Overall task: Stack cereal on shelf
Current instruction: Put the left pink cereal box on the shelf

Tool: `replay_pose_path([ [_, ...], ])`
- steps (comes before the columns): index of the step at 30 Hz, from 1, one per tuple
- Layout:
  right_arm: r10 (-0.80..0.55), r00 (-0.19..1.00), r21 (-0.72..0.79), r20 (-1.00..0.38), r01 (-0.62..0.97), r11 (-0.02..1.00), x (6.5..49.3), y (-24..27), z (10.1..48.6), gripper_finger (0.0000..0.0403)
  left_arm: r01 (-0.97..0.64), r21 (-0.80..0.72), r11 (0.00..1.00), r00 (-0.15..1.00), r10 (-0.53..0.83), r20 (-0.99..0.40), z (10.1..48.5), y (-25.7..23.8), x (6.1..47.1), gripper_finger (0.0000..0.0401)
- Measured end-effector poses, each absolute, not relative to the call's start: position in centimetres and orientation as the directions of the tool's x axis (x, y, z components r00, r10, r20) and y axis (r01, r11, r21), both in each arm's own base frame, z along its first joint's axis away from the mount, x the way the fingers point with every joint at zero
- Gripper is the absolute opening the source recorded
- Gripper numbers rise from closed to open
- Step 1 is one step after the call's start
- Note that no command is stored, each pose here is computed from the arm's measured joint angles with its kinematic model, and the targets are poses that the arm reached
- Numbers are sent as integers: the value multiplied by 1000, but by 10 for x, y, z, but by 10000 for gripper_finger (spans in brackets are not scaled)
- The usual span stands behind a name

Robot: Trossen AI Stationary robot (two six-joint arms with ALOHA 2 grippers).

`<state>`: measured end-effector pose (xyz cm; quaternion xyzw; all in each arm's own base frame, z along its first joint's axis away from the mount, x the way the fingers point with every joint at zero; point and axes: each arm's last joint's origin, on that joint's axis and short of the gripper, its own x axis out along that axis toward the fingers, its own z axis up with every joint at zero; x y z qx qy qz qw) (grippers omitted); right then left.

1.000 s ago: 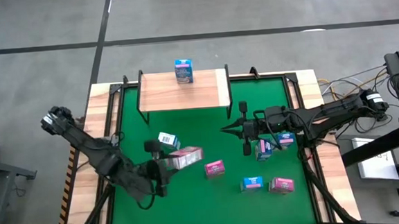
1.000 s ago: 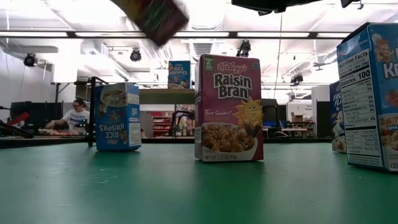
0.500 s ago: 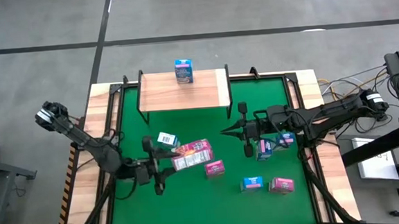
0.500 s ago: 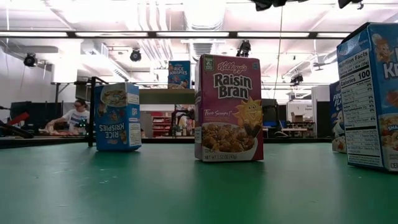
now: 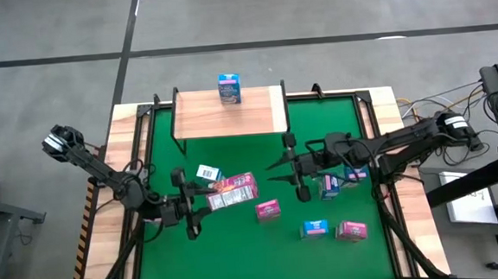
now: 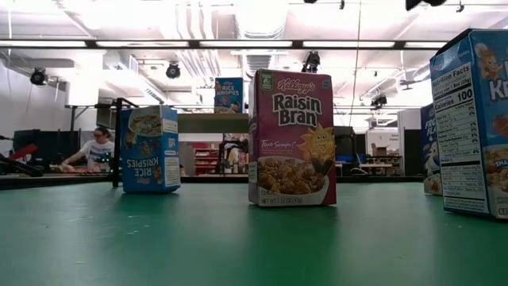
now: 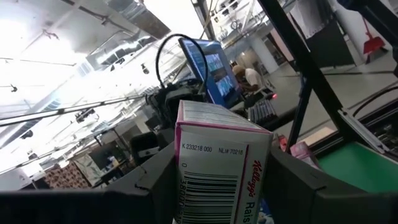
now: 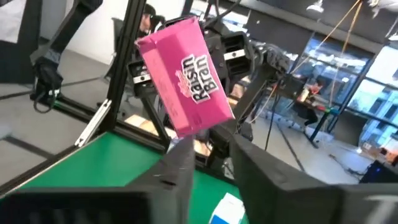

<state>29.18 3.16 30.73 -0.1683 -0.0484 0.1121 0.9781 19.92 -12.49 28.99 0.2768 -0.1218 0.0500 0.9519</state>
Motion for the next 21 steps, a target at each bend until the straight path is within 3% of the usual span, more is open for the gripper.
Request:
replay_pose_path([
  [6,314,949,-374,-6,-294,880,304,35,322,225,-161,513,843,966,27,258,289,-125,199,175],
  [11,313,949,-425,-23,-293,857,322,36,323,285,-142,513,847,965,3,262,289,-125,199,175],
  [16,325,945,-462,-33,-303,834,337,39,324,311,-142,512,847,965,4,261,289,-125,199,175],
  [21,331,942,-466,-59,-319,825,345,40,326,304,-143,514,846,968,11,252,287,-125,199,175],
])
